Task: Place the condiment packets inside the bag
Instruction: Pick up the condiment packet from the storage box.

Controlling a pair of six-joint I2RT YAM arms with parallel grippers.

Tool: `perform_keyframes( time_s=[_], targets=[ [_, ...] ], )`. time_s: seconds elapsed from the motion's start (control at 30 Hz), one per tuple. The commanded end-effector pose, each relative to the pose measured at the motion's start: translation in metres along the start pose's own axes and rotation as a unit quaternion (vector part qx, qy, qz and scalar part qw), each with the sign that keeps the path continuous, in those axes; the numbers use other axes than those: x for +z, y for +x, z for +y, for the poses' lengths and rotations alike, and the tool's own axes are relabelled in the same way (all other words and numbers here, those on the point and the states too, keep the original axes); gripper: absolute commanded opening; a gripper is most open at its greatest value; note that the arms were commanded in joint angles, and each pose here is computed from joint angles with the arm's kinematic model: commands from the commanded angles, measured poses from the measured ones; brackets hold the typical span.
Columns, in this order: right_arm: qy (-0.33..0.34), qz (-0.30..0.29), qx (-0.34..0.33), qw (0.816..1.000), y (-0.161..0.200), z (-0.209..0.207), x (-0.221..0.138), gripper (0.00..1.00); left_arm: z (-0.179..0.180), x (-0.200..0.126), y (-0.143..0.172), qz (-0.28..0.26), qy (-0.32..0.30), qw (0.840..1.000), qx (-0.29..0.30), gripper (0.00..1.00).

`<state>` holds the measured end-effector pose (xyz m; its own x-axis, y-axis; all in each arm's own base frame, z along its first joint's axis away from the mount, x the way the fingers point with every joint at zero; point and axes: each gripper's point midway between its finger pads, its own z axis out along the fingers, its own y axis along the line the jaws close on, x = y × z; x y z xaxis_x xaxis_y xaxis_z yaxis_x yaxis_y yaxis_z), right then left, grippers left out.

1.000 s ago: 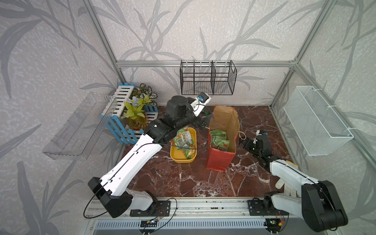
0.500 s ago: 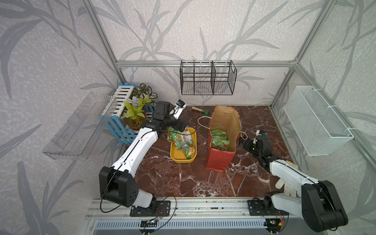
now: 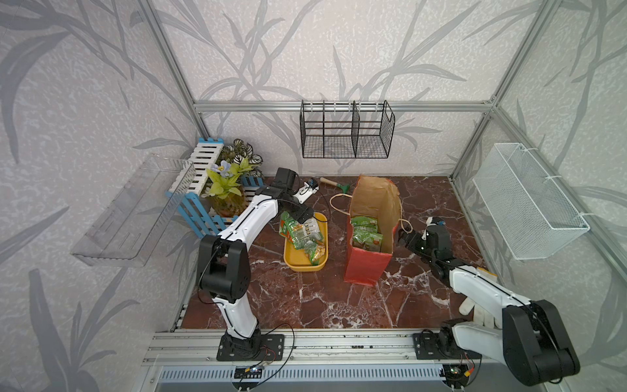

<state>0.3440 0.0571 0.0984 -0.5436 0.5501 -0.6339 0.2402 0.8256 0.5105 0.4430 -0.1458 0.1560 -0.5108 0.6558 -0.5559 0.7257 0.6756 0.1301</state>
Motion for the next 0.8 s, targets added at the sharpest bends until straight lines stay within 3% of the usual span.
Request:
perform_keyframes(
  time_s=[0.0, 0.1, 0.37, 0.6, 0.77],
  targets=[
    [-0.008, -0.004, -0.001, 1.0, -0.008, 0.009, 0.0, 0.99, -0.001, 0.006, 0.017, 0.056, 0.018, 0.998, 0.028, 0.76],
    [-0.008, -0.004, -0.001, 1.0, -0.008, 0.009, 0.0, 0.99, -0.002, 0.016, 0.028, 0.079, 0.025, 0.996, 0.035, 0.7],
    [-0.009, -0.001, -0.001, 1.0, -0.007, 0.01, 0.001, 0.99, -0.005, 0.025, 0.045, 0.1, 0.025, 0.993, 0.053, 0.69],
    [-0.008, -0.003, 0.0, 1.0, -0.007, 0.009, 0.0, 0.99, 0.001, 0.04, 0.057, 0.123, 0.015, 0.991, 0.056, 0.6],
    [-0.009, -0.003, 0.0, 1.0, -0.007, 0.009, 0.0, 0.99, -0.004, 0.039, 0.058, 0.129, 0.025, 0.989, 0.062, 0.41]
  ],
)
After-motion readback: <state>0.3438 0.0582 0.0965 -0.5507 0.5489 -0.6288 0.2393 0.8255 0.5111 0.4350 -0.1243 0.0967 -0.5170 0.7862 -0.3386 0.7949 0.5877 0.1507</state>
